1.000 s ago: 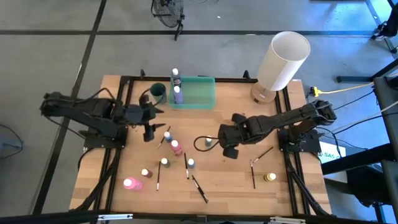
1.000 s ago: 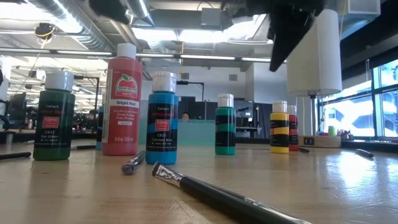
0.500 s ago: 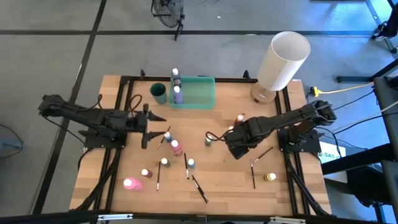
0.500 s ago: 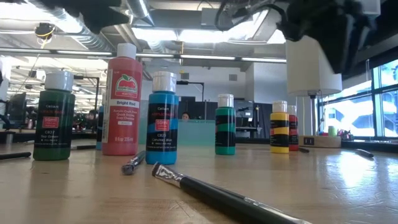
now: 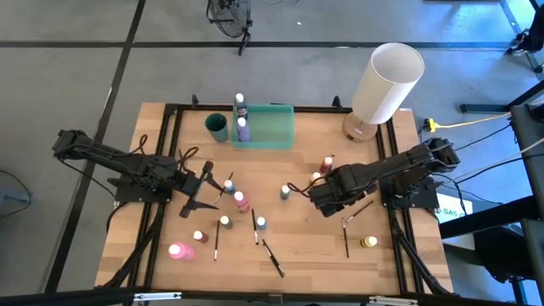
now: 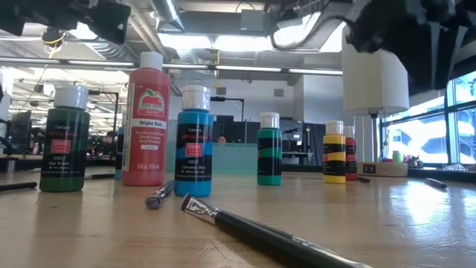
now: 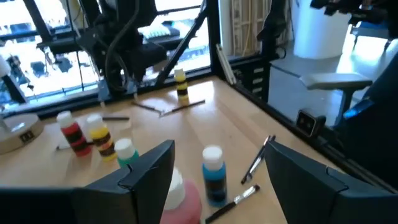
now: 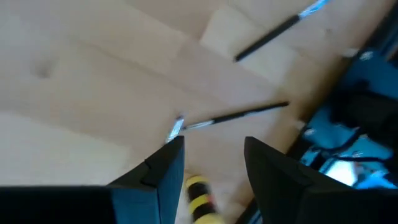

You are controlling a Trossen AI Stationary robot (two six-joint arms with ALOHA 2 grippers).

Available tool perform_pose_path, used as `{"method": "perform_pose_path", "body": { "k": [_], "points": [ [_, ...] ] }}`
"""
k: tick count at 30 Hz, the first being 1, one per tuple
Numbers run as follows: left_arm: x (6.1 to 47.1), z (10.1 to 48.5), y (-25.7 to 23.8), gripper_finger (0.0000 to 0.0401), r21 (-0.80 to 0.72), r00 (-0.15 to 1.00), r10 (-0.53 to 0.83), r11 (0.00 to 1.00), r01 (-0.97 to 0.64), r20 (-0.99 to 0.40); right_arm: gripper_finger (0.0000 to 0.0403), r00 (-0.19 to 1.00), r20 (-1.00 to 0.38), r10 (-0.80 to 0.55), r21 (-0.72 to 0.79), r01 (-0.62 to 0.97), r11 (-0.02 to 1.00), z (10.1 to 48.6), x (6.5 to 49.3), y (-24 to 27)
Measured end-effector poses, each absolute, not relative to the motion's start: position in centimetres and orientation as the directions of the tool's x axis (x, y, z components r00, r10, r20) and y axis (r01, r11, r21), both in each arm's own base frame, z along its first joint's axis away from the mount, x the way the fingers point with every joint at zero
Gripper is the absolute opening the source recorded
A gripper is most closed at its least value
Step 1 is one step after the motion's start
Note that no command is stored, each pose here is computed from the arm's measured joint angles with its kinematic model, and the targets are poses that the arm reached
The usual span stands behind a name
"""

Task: Pick & Place Paint Supplies
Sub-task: Put the silver paintbrush into the green cup

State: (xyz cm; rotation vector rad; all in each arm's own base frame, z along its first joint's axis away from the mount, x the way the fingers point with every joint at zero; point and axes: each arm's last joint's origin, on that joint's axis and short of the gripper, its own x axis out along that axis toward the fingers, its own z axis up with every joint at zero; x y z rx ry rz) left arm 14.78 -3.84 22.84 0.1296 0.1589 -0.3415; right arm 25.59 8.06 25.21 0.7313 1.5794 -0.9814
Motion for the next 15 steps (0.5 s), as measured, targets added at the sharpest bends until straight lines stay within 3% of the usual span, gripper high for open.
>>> {"method": "perform_pose_path", "body": {
  "k": [6,15],
  "points": [
    [14.7,22.2,-3.8,0.0248,0.094,0.919,-0.312,0.935,0.342,-0.240,0.0169,-0.301,-0.953,0.013,-0.256,0.832,0.493,21.6,24.4,7.9],
    [14.7,22.2,-3.8,0.0248,0.111,0.920,-0.310,0.933,0.343,-0.238,0.0169,-0.150,-0.977,0.153,-0.023,0.783,0.622,17.9,25.1,8.4]
  ]
}}
